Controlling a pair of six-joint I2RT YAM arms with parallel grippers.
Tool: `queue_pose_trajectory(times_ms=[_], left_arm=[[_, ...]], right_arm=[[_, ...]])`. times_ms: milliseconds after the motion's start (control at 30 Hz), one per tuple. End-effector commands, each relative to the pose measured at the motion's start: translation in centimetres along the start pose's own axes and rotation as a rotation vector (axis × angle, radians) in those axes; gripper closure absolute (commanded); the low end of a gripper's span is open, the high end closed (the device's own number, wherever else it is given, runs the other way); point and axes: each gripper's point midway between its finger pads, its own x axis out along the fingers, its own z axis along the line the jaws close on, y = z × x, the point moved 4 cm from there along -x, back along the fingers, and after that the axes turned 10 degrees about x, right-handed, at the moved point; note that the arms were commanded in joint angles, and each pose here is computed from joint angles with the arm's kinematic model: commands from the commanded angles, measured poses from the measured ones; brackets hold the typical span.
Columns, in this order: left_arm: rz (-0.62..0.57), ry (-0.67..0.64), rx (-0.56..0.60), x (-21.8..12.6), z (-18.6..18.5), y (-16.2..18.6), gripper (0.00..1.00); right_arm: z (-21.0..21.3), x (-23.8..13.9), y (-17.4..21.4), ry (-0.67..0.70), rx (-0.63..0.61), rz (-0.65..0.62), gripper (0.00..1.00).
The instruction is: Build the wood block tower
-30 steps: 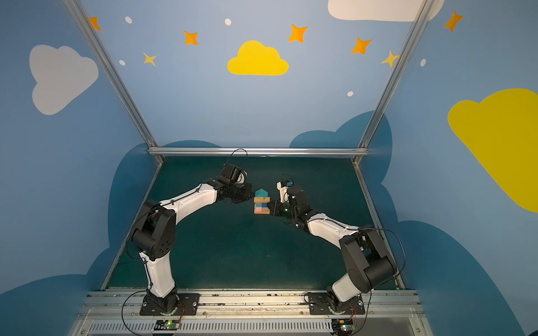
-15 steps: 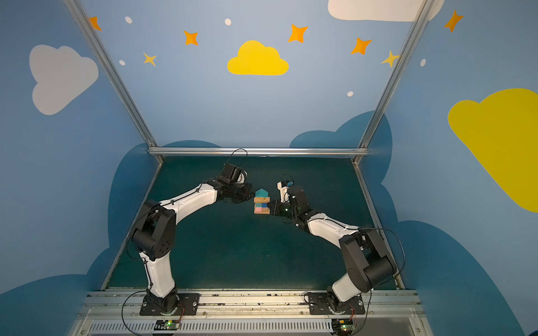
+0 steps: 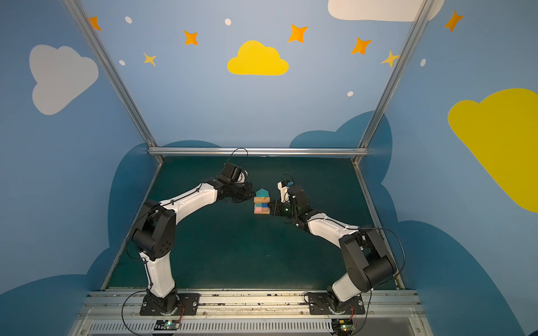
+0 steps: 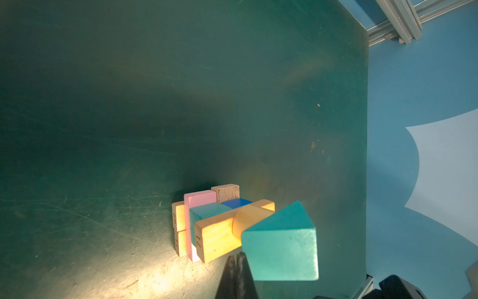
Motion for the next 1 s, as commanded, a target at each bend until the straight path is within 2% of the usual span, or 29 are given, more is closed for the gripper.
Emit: queue_pose_trajectory(times_ms=[0,533,767,967], left_arm=[[0.01,-0.036,0.004,0.1,0.3,0.0,0.96],[-0.031,-0.101,-0.005,-2.1,1.5,-0.5,0.96],[-0.065,-0.123,-0.025,-3.8,2.5,-0.6,0.96],[-0.084,-0.125,-0.031,-4.9,2.7,-0.4,0.96]], right_arm=[[0.6,-0.1,-1.0,-0.008,-0.005,-0.02,1.0],[0.3,-1.4,-2.4,0.027,-0.016,-0.06,1.0],[0.5,-1.9,-4.9,0.062,-0.037,-0.087,1.0],[0.9,-0.5,-7.5,0.065,-0.054,-0.08,1.0]])
